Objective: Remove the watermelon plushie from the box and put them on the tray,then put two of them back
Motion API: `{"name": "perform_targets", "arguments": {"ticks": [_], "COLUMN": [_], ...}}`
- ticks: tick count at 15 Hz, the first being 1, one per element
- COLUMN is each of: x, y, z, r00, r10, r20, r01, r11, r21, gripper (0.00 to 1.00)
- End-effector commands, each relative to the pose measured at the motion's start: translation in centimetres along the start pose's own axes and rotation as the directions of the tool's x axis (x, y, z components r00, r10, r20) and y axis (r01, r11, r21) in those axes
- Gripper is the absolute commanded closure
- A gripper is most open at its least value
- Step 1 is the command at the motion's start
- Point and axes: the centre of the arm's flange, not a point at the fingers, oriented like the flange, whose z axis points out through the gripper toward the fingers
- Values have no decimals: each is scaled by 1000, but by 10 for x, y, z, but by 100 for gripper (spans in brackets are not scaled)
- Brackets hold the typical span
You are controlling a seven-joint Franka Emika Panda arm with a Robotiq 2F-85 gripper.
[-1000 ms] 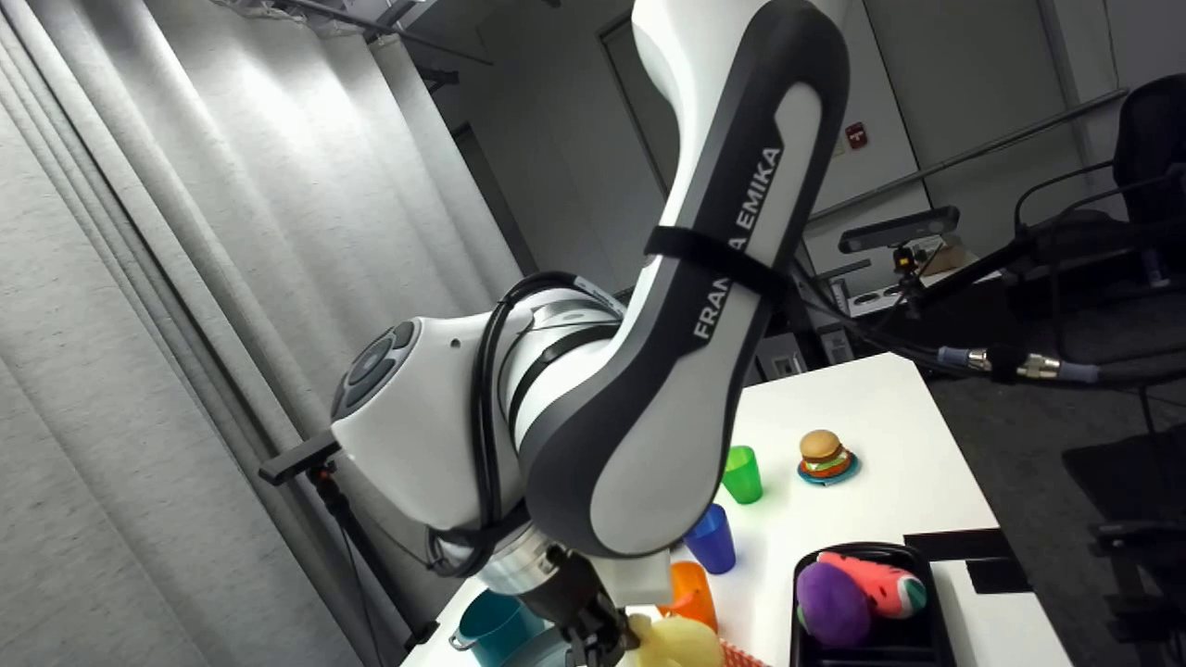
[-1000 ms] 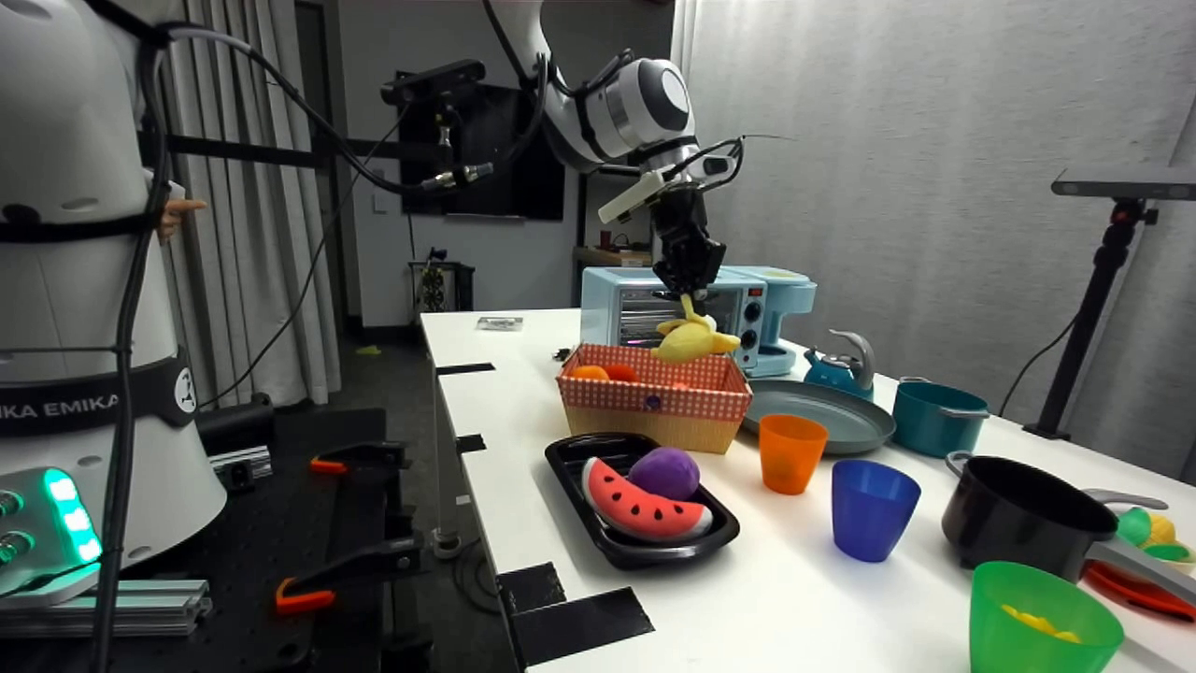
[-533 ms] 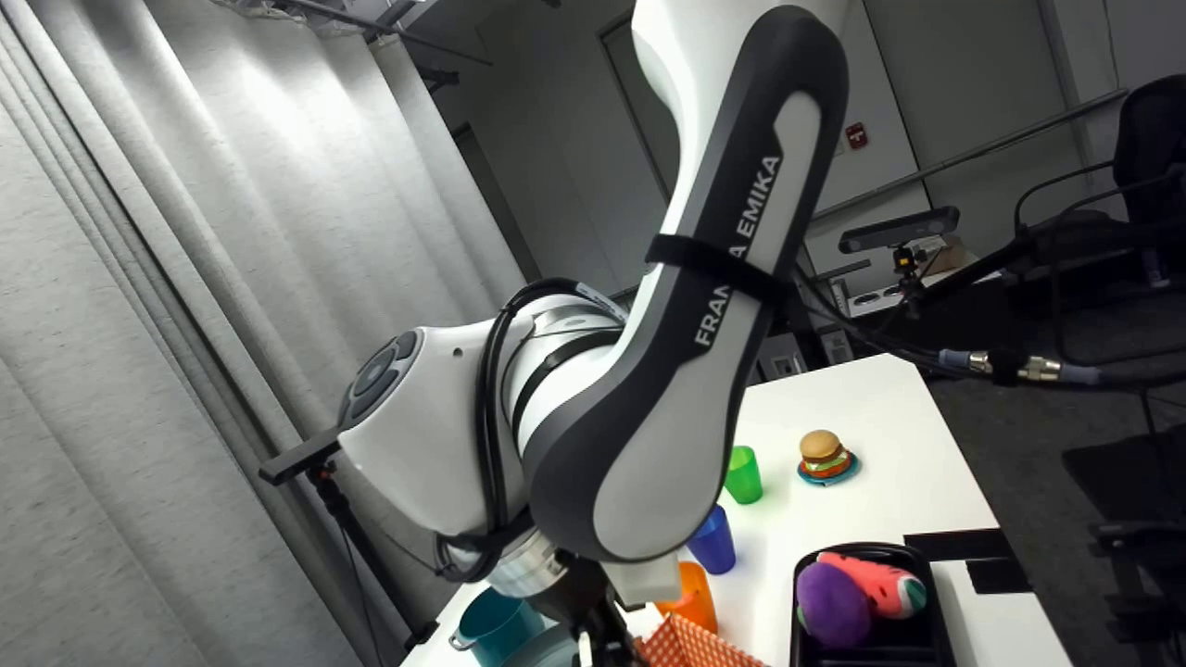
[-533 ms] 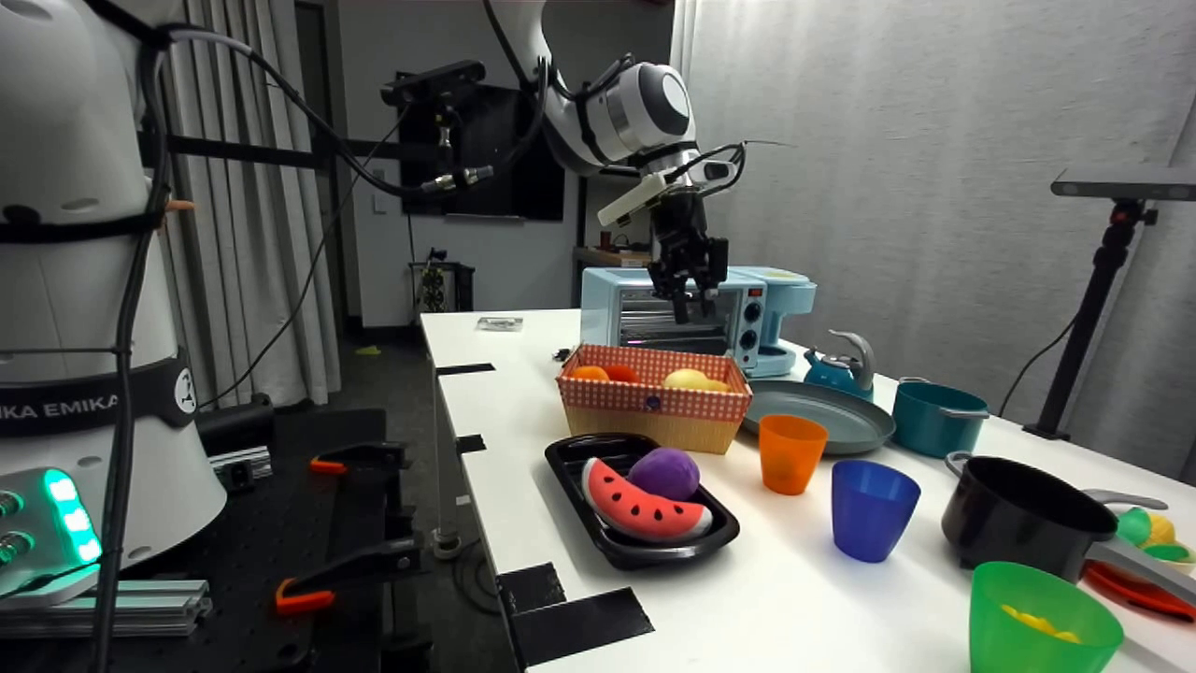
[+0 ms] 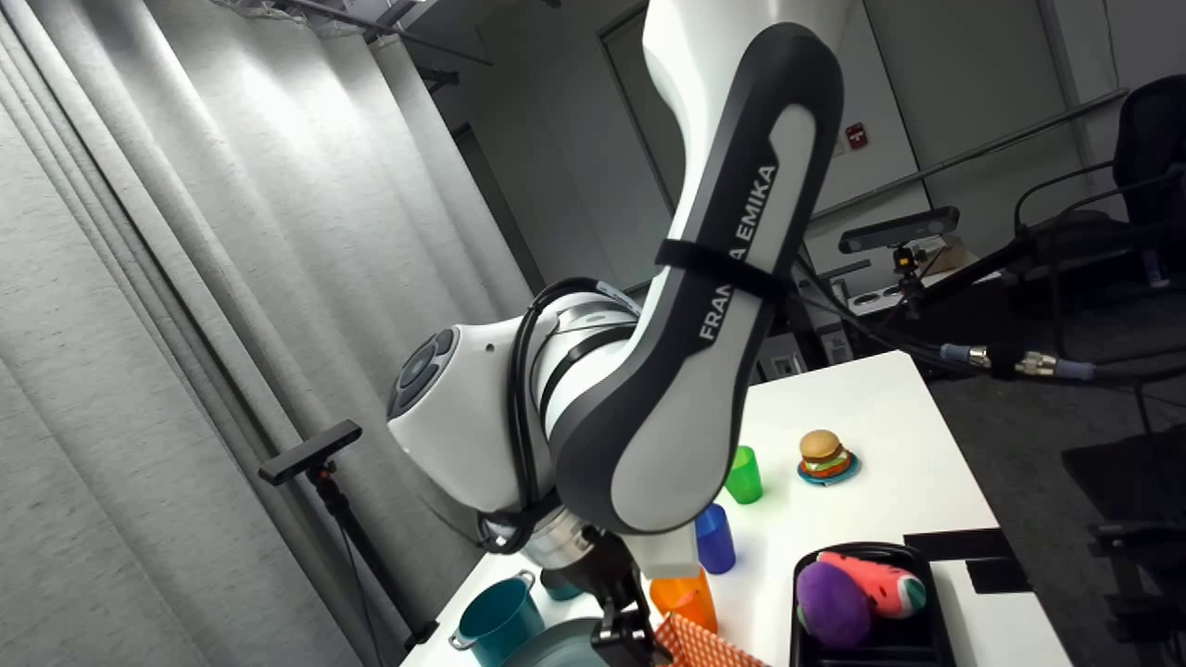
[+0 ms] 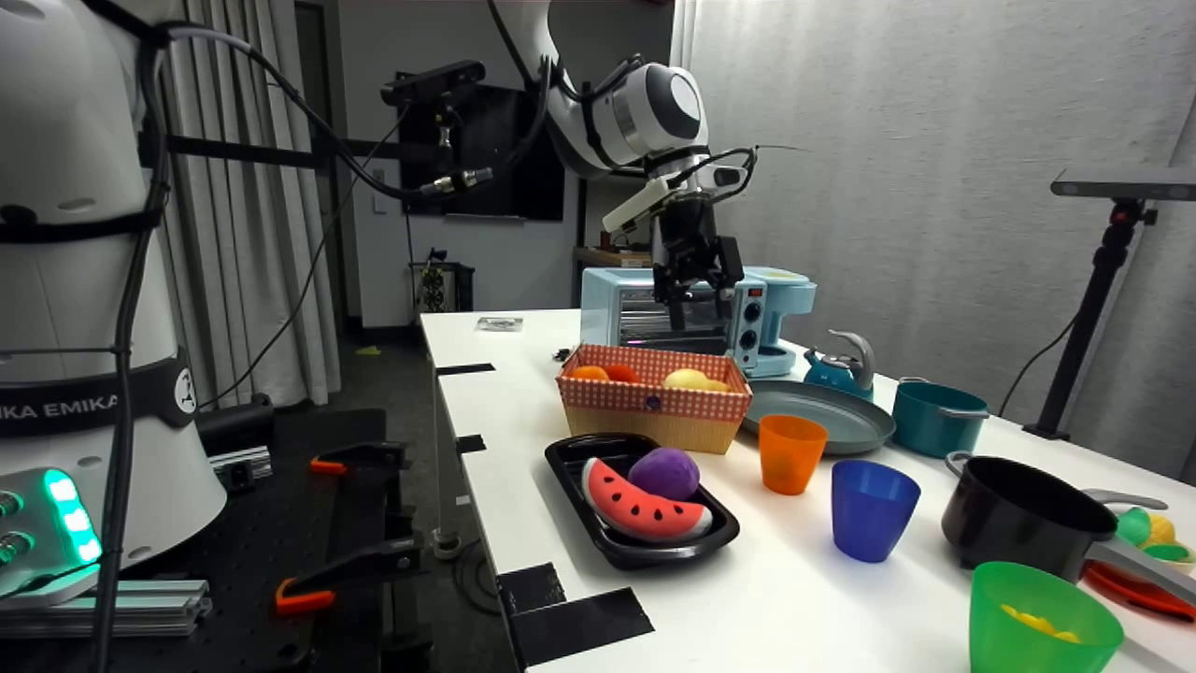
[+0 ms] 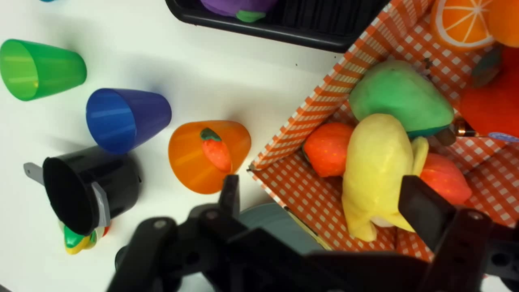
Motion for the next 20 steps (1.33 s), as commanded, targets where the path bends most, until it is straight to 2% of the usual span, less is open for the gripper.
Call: {"name": "perform_targets", "arguments": {"ticks": [1,5,11,16,20], "x": [-29,-58,-111,-146,-175], "y": [23,42,60,68,78], "z": [9,26,51,78,103], "r00": [994,969,897,842,807], "r10": [102,227,405,498,541], "r20": [35,94,174,209,237], "r01": [-103,-233,-425,-528,-577], "r11": [994,971,900,840,808], "r21": [28,56,97,123,120], "gripper": [0,0,0,0,0]}}
